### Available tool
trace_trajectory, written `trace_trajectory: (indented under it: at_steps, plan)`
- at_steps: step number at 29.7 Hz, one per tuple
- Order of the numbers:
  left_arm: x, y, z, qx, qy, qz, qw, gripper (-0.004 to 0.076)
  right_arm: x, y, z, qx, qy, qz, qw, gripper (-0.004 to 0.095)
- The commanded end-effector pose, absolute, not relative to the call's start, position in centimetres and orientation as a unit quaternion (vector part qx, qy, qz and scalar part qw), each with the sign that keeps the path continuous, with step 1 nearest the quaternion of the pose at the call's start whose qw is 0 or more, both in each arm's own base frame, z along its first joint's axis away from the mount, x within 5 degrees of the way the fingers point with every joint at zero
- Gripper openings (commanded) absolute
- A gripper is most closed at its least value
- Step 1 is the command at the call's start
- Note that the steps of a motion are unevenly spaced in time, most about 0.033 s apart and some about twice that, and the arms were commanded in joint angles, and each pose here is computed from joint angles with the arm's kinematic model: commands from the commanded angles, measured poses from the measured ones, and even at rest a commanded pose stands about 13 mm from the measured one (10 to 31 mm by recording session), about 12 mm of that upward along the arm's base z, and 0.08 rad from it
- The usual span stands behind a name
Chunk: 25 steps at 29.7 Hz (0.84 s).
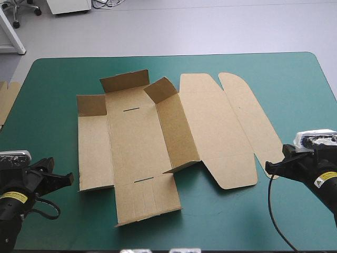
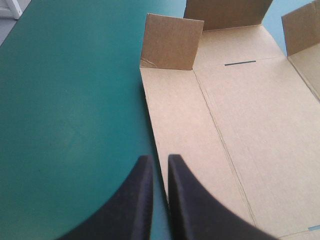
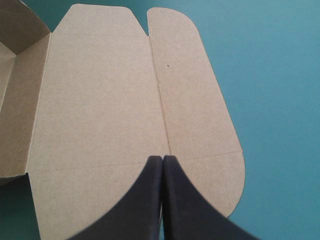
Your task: Fold the box
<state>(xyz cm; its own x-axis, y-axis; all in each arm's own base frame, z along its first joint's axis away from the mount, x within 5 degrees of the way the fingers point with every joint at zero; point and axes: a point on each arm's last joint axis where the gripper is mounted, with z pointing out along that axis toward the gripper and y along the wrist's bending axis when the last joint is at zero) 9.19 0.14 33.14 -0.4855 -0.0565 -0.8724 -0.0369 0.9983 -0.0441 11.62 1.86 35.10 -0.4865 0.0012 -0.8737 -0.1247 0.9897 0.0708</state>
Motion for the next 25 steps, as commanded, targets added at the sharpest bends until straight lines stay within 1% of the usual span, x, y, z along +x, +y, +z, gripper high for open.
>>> trace_trajectory:
  at_steps: [1,12,16,18,20,21,25]
  plan:
    - [9.5,0.0,34.7,-0.027,0.837,-0.017,0.546,0.0078,11.9,1.9,36.7,-0.04,0.833,0.064,0.548,-0.0019]
    - [9.5,0.0,34.7,-0.027,0.838,-0.017,0.544,0.0078,11.9,1.9,36.7,-0.04,0.833,0.064,0.548,-0.0019]
    - [9.4,0.0,34.4,-0.032,0.845,-0.025,0.533,0.0078,11.9,1.9,36.7,-0.04,0.833,0.064,0.548,-0.0019]
    - [9.8,-0.1,34.1,-0.034,0.856,-0.03,0.515,0.0081,11.9,1.9,36.7,-0.04,0.833,0.064,0.548,-0.0019]
    - [10.5,-0.1,33.7,-0.034,0.867,-0.03,0.497,0.0105,12.0,1.9,36.7,-0.04,0.833,0.064,0.548,-0.0019]
    - [10.9,-0.1,33.5,-0.035,0.869,-0.03,0.492,0.0132,12.1,2.0,36.6,-0.04,0.834,0.064,0.547,-0.0019]
    - [12.9,-0.3,33.3,-0.046,0.874,-0.05,0.481,0.0277,12.5,2.0,36.4,-0.04,0.84,0.064,0.538,-0.0019]
